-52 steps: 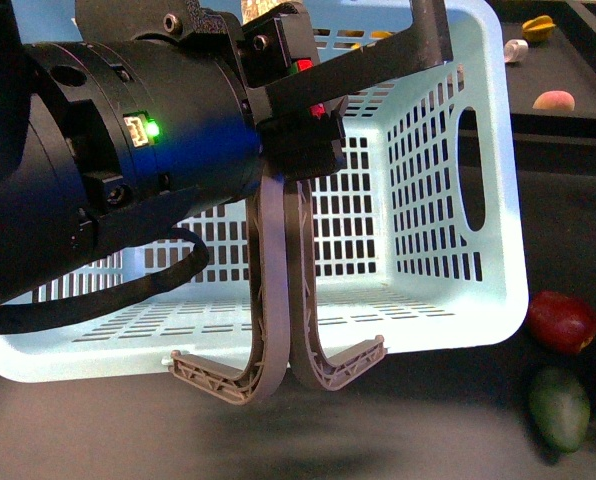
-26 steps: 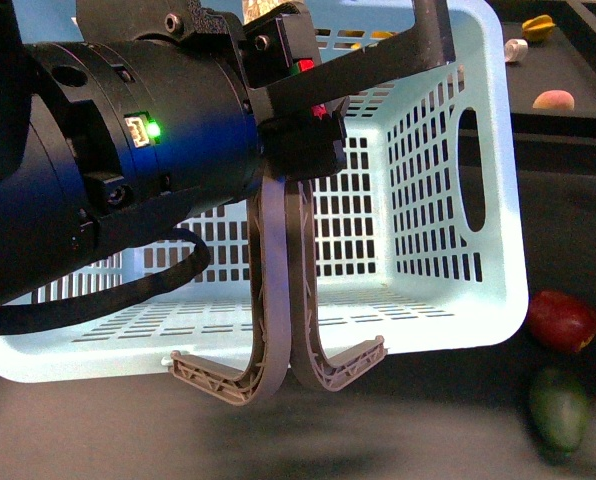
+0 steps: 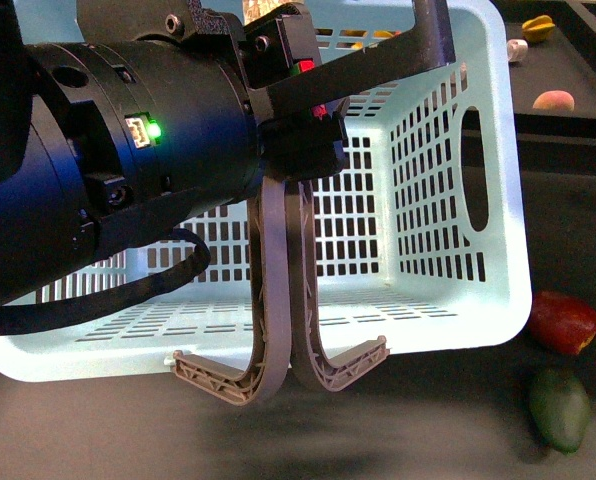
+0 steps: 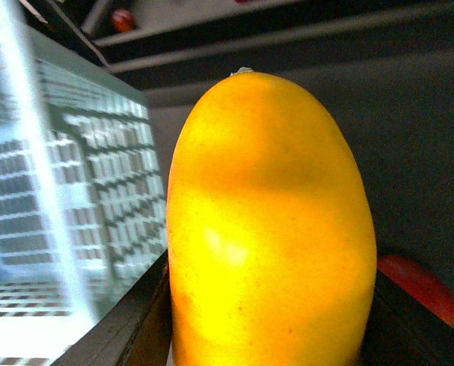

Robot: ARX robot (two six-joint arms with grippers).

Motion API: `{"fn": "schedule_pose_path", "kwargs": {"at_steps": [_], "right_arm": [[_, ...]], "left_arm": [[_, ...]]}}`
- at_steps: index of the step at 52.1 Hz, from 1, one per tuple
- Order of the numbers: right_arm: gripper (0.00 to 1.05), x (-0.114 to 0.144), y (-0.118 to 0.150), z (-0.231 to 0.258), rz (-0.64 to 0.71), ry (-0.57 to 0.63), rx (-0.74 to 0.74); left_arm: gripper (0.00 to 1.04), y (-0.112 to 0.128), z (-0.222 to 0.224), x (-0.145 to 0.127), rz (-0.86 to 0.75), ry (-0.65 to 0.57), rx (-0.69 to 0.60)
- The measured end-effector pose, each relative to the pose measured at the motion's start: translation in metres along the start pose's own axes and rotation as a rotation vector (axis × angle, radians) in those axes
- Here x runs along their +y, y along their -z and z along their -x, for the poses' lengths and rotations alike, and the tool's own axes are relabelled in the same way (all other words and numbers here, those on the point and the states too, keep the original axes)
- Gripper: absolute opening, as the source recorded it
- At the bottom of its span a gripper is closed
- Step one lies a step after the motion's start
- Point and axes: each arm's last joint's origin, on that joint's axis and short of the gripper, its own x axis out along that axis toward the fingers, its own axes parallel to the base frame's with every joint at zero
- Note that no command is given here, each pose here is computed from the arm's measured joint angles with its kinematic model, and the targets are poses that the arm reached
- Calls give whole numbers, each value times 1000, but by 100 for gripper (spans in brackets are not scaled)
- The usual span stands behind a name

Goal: Pick mango with right arm and hold basket with left

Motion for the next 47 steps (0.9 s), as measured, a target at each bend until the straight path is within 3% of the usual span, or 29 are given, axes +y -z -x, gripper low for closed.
{"fn": "schedule_pose_path", "kwargs": {"at_steps": [8,14,20,29,31,39,43,47], "right_arm": [[55,57,-17,1,63,-127,-48],[55,102,-7,-20,88,-190,-3],[55,127,6,-47,96,-187,34],[55,145,16,-79,80,-162,36],[65,148,18,-84,77,-155,30],[82,153,15,-84,68,-174,-6],[97,157,7,-71,61,-200,-50],[96,159,-3,-49,61,-209,-101]], "left_arm": [[6,0,0,0,0,-1,0],[6,0,0,0,0,-1,0],[6,0,0,0,0,0,0],[6,0,0,0,0,0,0],[6,0,0,0,0,0,0],[6,0,0,0,0,-1,-1],[6,0,0,0,0,-3,-1],[6,2,0,1,-4,-6,8]]}}
